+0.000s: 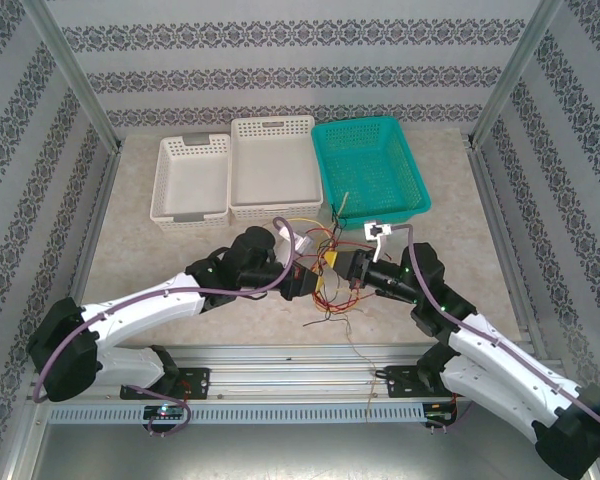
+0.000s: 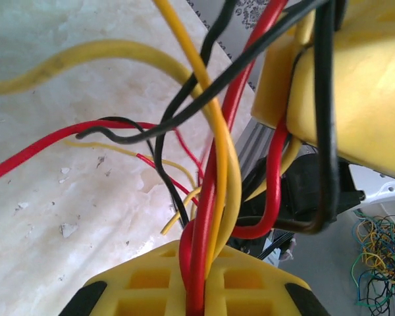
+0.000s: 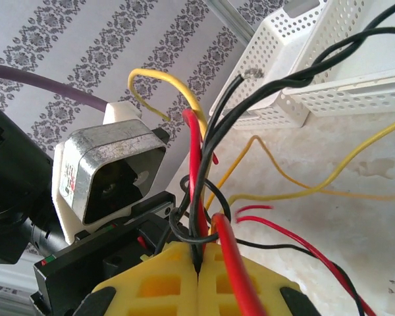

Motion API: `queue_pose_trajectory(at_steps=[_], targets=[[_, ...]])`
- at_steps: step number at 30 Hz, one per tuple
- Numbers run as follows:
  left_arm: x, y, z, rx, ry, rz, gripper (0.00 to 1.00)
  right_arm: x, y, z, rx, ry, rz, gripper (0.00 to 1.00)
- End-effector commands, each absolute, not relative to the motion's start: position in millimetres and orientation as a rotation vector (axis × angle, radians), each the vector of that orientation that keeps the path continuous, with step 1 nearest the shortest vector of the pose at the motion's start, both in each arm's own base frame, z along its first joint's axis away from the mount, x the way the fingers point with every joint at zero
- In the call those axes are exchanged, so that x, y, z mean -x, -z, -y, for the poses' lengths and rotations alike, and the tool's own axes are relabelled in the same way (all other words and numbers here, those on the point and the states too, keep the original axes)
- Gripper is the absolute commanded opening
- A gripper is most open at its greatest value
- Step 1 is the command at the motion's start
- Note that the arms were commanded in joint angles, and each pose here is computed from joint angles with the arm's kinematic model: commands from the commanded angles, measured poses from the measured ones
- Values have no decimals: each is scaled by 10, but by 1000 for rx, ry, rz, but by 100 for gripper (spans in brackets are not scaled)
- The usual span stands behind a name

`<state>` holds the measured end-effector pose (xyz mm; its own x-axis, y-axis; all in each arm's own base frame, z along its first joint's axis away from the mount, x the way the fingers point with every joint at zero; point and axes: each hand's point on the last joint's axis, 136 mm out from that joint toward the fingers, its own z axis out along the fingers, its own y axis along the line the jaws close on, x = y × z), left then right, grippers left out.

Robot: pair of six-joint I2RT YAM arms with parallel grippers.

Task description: Untangle the cables

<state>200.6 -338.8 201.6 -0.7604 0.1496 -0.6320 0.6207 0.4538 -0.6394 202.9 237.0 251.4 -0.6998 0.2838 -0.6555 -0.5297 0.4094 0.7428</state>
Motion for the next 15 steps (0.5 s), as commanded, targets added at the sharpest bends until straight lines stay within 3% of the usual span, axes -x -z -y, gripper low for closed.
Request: queue_pose_trajectory(at_steps=[1,10,15], targets=[[-2206,-2261,3260,-586,1209,-2132,0,-1984,-2800,-2318,225,-1400,-1814,0],[-2312,-2512,2607,-459,1121,-2114,0,-2362,-2313,-1567,-162,-1131,-1933,0],[-2118,-2621,2469,-520,1105,-2161,0,-2476,-2147,-1262,-303,-1054,-1955,0]])
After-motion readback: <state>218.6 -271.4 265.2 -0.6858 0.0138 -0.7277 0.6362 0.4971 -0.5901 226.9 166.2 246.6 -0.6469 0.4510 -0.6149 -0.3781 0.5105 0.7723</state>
